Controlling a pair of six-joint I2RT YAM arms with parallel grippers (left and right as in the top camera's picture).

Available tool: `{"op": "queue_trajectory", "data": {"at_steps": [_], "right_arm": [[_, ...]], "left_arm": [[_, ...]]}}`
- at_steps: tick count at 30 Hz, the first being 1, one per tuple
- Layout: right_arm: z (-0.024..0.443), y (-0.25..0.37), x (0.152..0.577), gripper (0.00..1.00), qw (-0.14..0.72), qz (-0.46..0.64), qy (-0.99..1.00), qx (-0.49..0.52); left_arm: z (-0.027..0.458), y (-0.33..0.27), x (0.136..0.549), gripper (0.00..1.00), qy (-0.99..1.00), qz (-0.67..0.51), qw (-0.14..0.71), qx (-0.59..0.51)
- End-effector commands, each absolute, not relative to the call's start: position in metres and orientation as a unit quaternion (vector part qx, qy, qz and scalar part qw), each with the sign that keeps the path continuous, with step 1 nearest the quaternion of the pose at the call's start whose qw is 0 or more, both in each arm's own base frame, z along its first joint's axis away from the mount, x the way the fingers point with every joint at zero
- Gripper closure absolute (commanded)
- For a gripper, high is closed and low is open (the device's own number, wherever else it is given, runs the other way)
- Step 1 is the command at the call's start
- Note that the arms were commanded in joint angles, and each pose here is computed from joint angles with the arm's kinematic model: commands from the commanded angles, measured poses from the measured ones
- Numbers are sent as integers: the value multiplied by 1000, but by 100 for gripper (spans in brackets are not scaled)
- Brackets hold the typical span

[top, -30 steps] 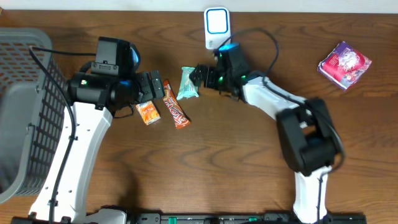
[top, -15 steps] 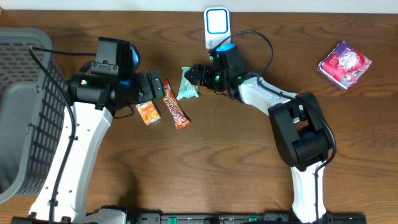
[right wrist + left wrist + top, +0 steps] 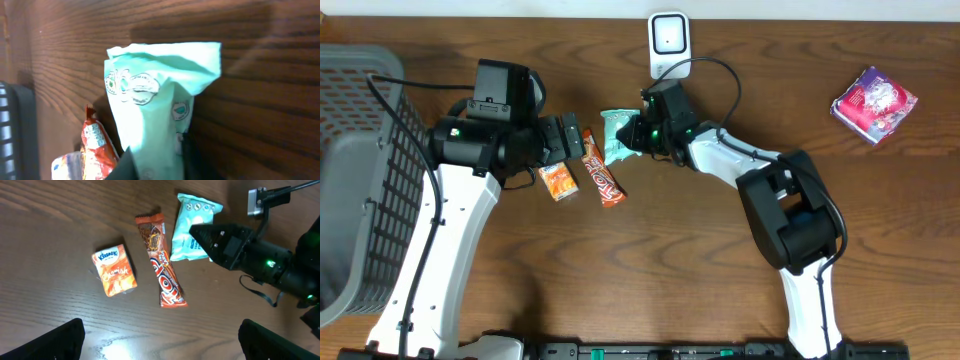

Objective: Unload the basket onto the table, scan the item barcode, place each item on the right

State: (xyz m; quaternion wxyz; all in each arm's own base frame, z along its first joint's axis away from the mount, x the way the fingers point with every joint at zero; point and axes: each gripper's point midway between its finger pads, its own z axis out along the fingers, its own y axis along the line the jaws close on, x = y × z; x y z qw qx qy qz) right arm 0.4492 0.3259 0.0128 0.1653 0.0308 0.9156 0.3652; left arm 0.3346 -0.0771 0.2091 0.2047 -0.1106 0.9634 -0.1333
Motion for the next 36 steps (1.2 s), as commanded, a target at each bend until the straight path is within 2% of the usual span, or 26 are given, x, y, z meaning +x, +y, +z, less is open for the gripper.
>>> {"op": "queue_trajectory", "data": {"at_steps": [1,7,8,13,19,24,30,33,36], "right_arm": [[1,308,442,90,116,388,913,46],[60,292,434,94,85,520,849,-47],[63,288,431,99,78,530,843,-52],[47,250,411,99,32,520,852,-54],[11,212,390,73,-7,424,905,-35],[6,175,390,68,-3,339,941,-4],[67,138,405,53,79,249,965,-2],[108,131,407,37,130,225,966,-11],[138,131,403,33,167,211,963,-23]], "left_arm": [[210,-76,335,2,964,-130,206,-109],[210,-76,335,2,964,-130,206,-109],[210,-76,335,2,964,-130,206,-109],[210,-76,335,2,964,-130,206,-109],[210,-76,335,2,964,-130,206,-109],[210,-76,335,2,964,-130,206,-109],[210,-76,335,2,964,-130,206,-109],[210,-76,335,2,964,-130,206,-109],[210,-76,335,2,964,-129,206,-109]]}}
